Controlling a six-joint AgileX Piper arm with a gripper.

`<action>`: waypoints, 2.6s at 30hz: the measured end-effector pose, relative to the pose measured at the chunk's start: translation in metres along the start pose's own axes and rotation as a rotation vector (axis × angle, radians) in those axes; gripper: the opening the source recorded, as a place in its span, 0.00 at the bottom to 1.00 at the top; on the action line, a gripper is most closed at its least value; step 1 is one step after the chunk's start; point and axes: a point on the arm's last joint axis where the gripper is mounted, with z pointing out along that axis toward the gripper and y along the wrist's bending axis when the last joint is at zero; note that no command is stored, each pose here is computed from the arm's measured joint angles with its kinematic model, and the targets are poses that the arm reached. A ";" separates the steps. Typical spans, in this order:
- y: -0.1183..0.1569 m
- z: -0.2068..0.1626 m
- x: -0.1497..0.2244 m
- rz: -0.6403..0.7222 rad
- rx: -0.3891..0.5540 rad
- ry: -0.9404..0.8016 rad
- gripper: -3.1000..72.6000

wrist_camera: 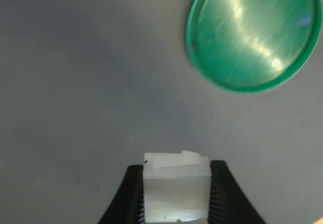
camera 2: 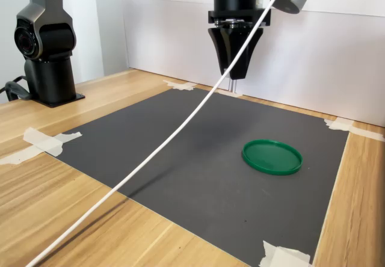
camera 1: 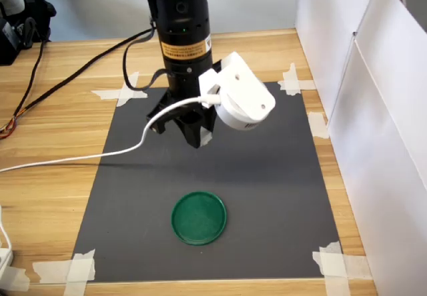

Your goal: Grasp a white terminal and put it in the green lid.

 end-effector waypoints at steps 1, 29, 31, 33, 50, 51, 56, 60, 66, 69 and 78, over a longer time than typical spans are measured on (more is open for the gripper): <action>-0.004 0.003 -0.003 0.010 -0.006 0.004 0.40; -0.050 0.094 -0.022 0.139 -0.006 0.061 0.40; -0.050 0.097 -0.023 0.138 -0.004 0.060 0.40; -0.051 0.097 -0.023 0.131 0.000 0.055 0.40; -0.048 0.097 -0.023 0.071 -0.030 0.058 0.63; -0.048 0.097 -0.023 0.071 -0.029 0.058 0.68; -0.049 0.096 -0.022 0.061 -0.017 0.068 0.83; -0.050 0.080 -0.023 0.068 0.005 0.028 0.83; -0.053 0.020 -0.019 0.144 0.036 -0.168 0.71; -0.050 -0.005 -0.008 0.174 0.062 -0.249 0.57; -0.008 -0.049 0.039 0.106 0.168 -0.335 0.04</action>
